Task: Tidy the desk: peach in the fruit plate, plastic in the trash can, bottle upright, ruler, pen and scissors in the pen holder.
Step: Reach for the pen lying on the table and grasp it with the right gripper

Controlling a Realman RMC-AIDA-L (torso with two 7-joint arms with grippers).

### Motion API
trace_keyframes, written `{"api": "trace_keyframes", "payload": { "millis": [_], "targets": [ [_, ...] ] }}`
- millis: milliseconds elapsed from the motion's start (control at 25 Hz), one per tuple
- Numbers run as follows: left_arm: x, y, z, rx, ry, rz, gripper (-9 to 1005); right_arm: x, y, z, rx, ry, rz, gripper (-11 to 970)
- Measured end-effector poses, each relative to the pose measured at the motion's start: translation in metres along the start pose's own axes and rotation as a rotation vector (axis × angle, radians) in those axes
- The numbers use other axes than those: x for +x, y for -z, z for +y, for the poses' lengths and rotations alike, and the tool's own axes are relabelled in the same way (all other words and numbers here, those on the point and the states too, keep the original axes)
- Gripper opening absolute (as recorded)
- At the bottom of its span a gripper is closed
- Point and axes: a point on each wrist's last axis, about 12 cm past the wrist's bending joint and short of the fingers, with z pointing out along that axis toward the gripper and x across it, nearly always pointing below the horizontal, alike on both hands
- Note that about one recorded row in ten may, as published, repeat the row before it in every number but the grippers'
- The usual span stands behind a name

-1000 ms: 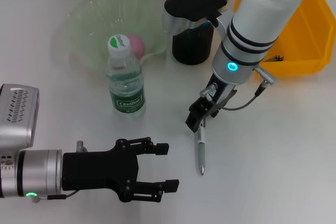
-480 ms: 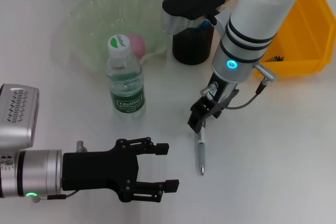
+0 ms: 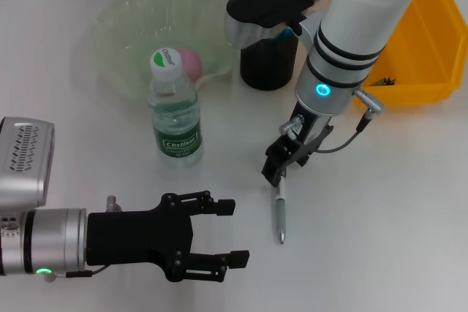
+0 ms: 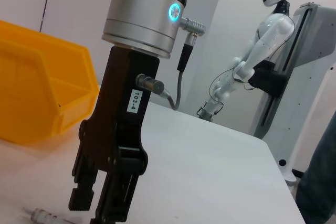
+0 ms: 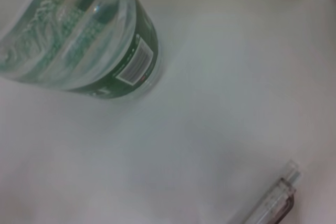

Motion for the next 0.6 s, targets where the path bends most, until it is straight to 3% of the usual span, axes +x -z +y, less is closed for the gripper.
{"api": "trace_keyframes", "payload": {
  "millis": [600],
  "targets": [
    [-0.0002, -0.0002, 0.0003, -0.001, -0.004, 0.001, 829, 0.0034, -0.0062, -0.0031, -0.012, -0.022, -0.003, 507]
  ]
}}
